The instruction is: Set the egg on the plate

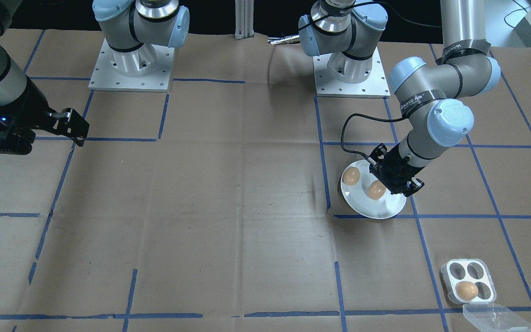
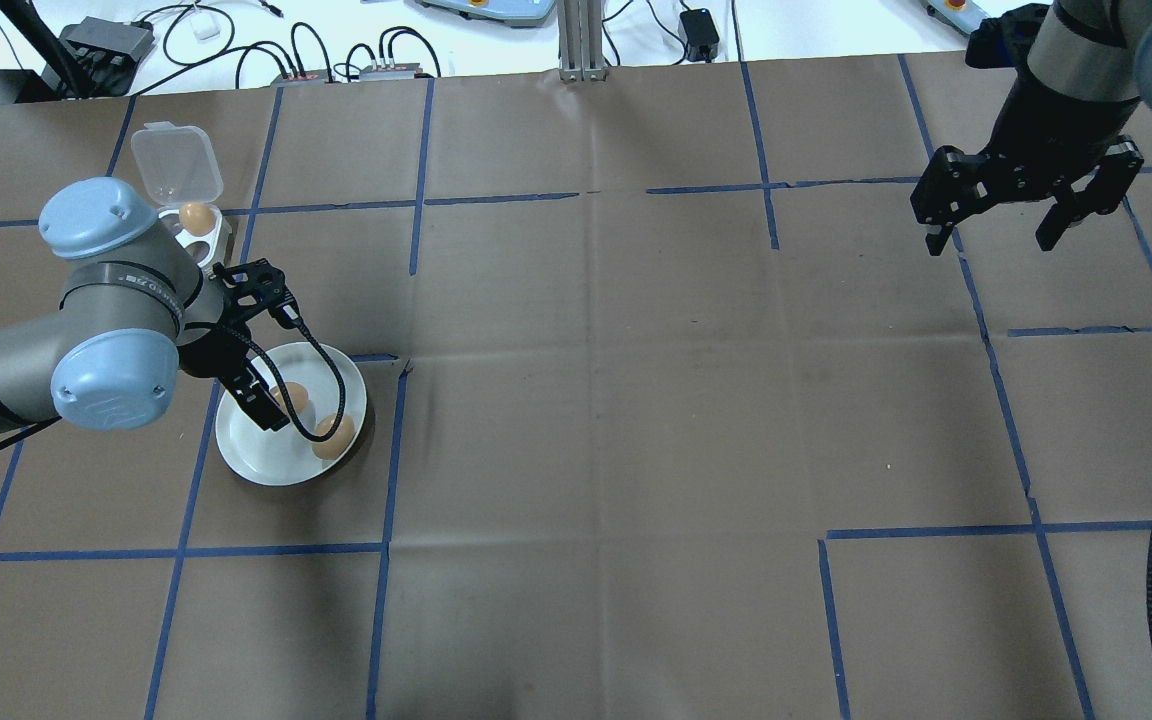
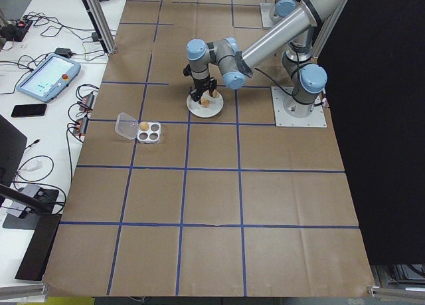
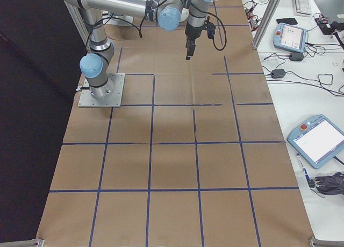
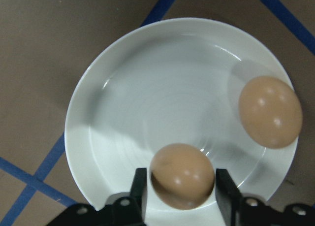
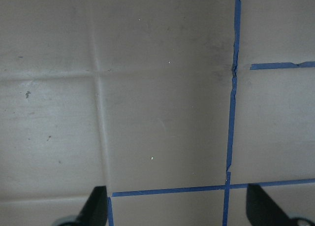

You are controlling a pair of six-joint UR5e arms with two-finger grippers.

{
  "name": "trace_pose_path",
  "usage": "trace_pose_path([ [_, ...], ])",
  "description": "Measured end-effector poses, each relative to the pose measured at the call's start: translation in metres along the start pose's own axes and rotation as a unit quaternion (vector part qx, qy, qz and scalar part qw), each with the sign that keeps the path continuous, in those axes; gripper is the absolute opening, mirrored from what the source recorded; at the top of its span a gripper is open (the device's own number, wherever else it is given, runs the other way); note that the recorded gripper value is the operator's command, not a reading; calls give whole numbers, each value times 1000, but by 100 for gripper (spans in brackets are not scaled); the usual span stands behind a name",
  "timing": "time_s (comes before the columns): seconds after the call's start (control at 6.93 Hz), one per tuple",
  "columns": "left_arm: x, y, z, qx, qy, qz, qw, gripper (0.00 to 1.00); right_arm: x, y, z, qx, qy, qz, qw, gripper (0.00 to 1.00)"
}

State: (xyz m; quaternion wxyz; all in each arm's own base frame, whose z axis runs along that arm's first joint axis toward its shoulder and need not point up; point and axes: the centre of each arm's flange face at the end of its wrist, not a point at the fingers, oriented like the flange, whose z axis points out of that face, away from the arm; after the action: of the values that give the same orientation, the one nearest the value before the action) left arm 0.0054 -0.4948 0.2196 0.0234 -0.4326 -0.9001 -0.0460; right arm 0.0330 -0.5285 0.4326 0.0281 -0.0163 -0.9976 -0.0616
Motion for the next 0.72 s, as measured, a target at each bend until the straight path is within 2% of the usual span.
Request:
trace_pose_path([
  [0.14, -2, -1, -10, 6, -10, -3, 1000, 100, 0, 0, 0, 0, 0, 0, 1000, 100],
  [0.43, -17, -6, -51, 24, -50, -11, 998, 100, 0, 0, 0, 0, 0, 0, 1000, 100],
  [0.72, -42, -9, -88, 38, -78, -50, 995, 100, 0, 0, 0, 0, 0, 0, 1000, 100],
])
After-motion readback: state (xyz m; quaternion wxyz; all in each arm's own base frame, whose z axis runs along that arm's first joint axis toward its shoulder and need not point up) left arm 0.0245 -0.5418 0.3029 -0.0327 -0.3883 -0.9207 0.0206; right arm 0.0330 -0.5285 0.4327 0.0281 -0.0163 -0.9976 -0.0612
